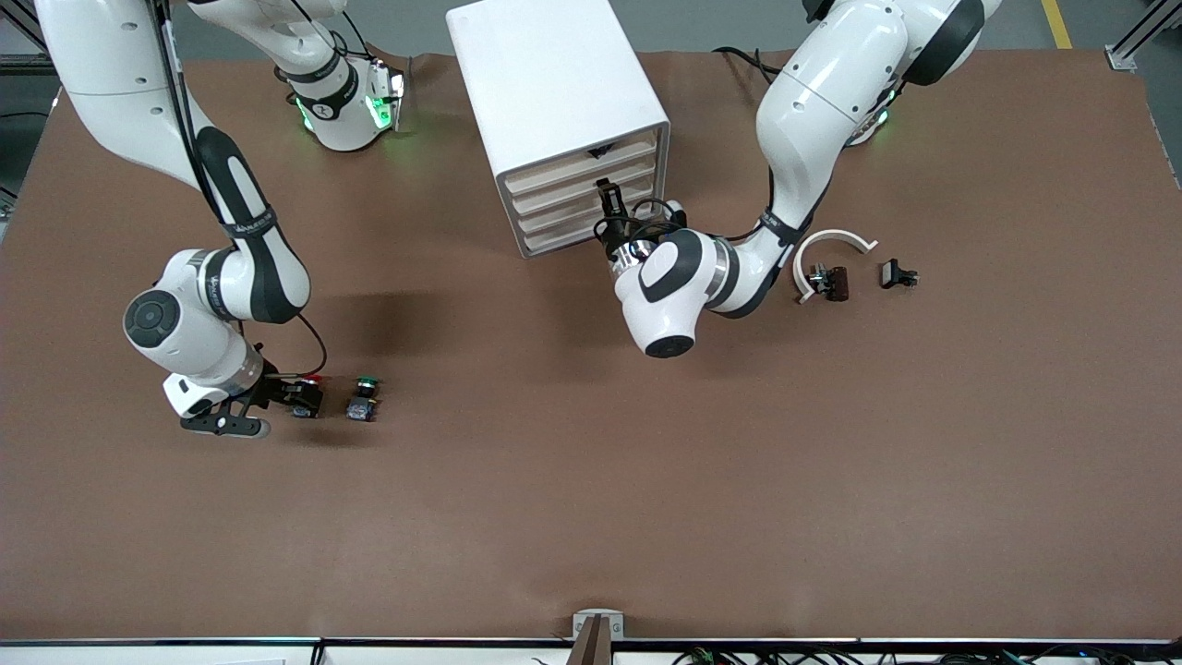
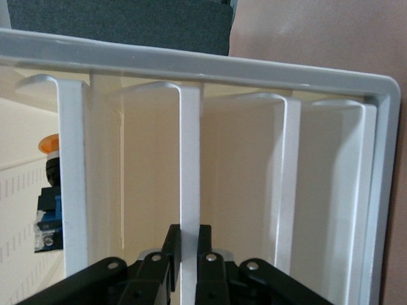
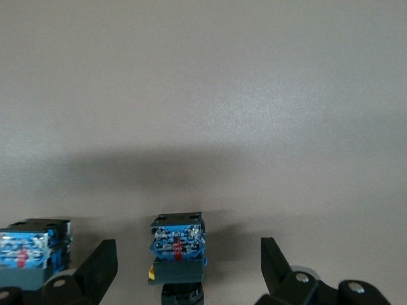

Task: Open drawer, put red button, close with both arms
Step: 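Pull the top drawer open with the left gripper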

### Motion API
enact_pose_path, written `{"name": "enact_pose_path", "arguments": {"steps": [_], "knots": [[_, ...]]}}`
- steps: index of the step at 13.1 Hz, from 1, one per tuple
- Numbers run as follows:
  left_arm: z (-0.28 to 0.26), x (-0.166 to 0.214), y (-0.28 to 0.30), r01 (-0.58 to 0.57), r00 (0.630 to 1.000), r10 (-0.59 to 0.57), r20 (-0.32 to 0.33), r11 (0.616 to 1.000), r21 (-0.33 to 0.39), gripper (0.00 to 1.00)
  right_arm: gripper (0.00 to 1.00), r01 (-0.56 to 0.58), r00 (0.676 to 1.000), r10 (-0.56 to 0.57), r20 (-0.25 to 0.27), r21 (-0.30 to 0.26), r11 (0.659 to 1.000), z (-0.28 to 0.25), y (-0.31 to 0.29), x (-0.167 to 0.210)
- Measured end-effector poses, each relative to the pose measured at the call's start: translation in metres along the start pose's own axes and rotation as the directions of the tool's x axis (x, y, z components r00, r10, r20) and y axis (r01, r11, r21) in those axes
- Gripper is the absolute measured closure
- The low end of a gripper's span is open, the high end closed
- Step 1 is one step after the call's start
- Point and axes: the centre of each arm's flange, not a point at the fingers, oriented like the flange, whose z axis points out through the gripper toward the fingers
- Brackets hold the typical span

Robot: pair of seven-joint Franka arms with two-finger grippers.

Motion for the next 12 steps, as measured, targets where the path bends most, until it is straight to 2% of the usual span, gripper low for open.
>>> {"name": "enact_pose_path", "arguments": {"steps": [3,8,9,10,12], "knots": [[-0.027,0.011,0.006,0.008,0.999,-0.007,0.046,1.000,-0.007,0.86,0.00,-0.036,0.999,0.036,0.017,0.011,0.999,0.011,0.001,-0.003],[-0.108,0.042,0.015,0.018,0.984,-0.005,0.180,0.998,-0.068,0.86,0.00,-0.053,0.998,0.052,0.024,0.013,0.999,0.021,-0.002,-0.006],[-0.126,0.048,0.015,0.022,0.979,-0.003,0.204,0.995,-0.093,0.86,0.07,-0.052,0.998,0.052,0.025,0.012,0.999,0.022,-0.002,-0.006],[-0.140,0.052,0.014,0.025,0.975,0.001,0.223,0.993,-0.115,0.86,0.07,-0.049,0.998,0.049,0.026,0.013,0.999,0.023,-0.004,-0.007],[-0.158,0.057,0.013,0.024,0.968,0.014,0.250,0.989,-0.149,0.86,0.29,-0.042,0.999,0.042,0.028,0.013,0.999,0.024,-0.009,-0.008]]}}
